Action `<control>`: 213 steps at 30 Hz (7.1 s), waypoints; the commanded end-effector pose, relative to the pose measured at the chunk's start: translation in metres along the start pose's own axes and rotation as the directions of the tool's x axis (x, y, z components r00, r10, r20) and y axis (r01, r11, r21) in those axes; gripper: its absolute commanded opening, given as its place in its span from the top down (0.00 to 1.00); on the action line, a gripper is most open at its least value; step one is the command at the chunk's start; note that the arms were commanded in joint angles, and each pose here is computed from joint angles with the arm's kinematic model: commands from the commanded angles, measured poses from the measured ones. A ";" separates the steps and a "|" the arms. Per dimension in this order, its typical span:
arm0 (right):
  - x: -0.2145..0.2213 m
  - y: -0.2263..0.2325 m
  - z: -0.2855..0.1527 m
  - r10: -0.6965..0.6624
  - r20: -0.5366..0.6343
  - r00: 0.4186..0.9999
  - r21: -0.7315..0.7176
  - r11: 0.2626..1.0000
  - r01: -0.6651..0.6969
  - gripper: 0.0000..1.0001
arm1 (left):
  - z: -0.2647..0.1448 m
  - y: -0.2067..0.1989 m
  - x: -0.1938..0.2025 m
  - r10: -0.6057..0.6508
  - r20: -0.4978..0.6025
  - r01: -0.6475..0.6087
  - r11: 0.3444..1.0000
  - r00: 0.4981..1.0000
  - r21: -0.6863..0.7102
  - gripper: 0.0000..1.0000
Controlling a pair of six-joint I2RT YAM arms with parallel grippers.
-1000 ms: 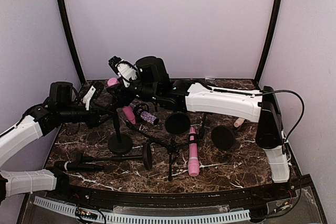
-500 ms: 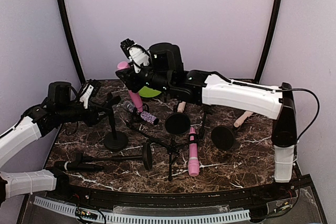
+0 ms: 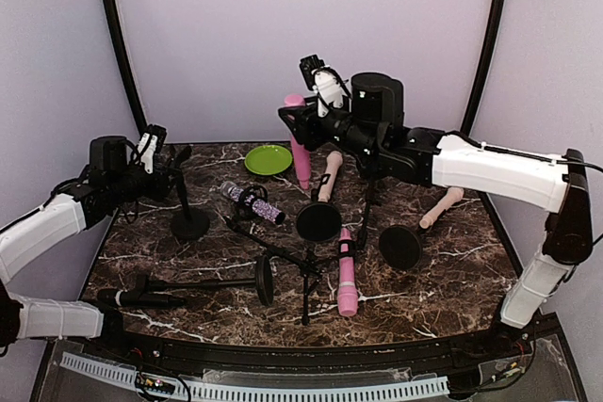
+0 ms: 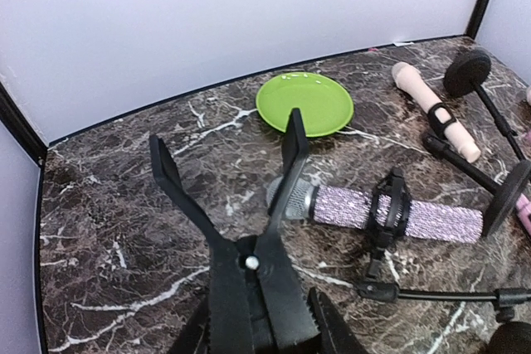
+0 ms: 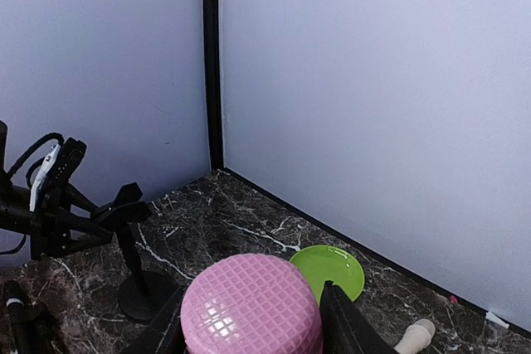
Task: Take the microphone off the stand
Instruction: Move the microphone stand to the corner of the board, then place the microphone at the corner of the board, then pick up the microphone stand with the microphone from the corner of the board.
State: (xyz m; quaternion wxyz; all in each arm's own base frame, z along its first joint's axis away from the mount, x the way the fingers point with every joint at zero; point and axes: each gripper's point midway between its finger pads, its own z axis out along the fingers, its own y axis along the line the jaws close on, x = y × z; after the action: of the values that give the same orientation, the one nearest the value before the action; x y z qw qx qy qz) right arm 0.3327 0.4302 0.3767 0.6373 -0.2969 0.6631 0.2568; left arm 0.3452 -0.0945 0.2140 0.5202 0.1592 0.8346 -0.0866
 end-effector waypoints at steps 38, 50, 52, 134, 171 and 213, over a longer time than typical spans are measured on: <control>0.024 -0.083 -0.078 0.102 -0.002 0.995 0.144 0.984 -0.101 0.66 | 0.037 0.094 -0.051 -0.102 0.109 0.111 0.991 0.989 -0.074 0.24; 0.041 -0.121 -0.111 0.146 -0.140 0.979 0.284 0.953 -0.102 0.66 | -0.011 0.092 -0.076 -0.120 0.139 0.139 0.981 0.983 -0.134 0.23; 0.047 -0.133 -0.124 0.166 -0.188 0.968 0.336 0.937 -0.095 0.66 | -0.020 0.080 -0.084 -0.134 0.162 0.149 0.986 0.978 -0.079 0.23; 0.214 -0.314 -0.275 0.757 -0.006 0.653 0.783 0.410 -0.467 0.15 | -0.029 -0.020 -0.053 -0.302 0.098 0.275 0.936 0.948 0.221 0.24; 0.165 0.195 0.007 -0.403 -0.491 0.772 -0.608 0.794 0.027 0.30 | -0.060 0.077 -0.012 -0.401 0.133 0.412 0.909 0.906 -0.068 0.21; 0.309 0.262 0.036 -0.658 -0.445 0.608 -0.712 0.672 0.205 0.60 | -0.055 0.069 -0.005 -0.425 0.104 0.429 0.903 0.899 -0.023 0.21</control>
State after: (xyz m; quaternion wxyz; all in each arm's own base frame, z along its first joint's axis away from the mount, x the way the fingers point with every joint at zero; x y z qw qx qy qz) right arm 0.1628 0.6012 0.0498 0.2357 -0.7149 0.6405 0.1523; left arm 0.3285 -0.0124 0.2499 0.5384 -0.0456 0.8217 -0.1810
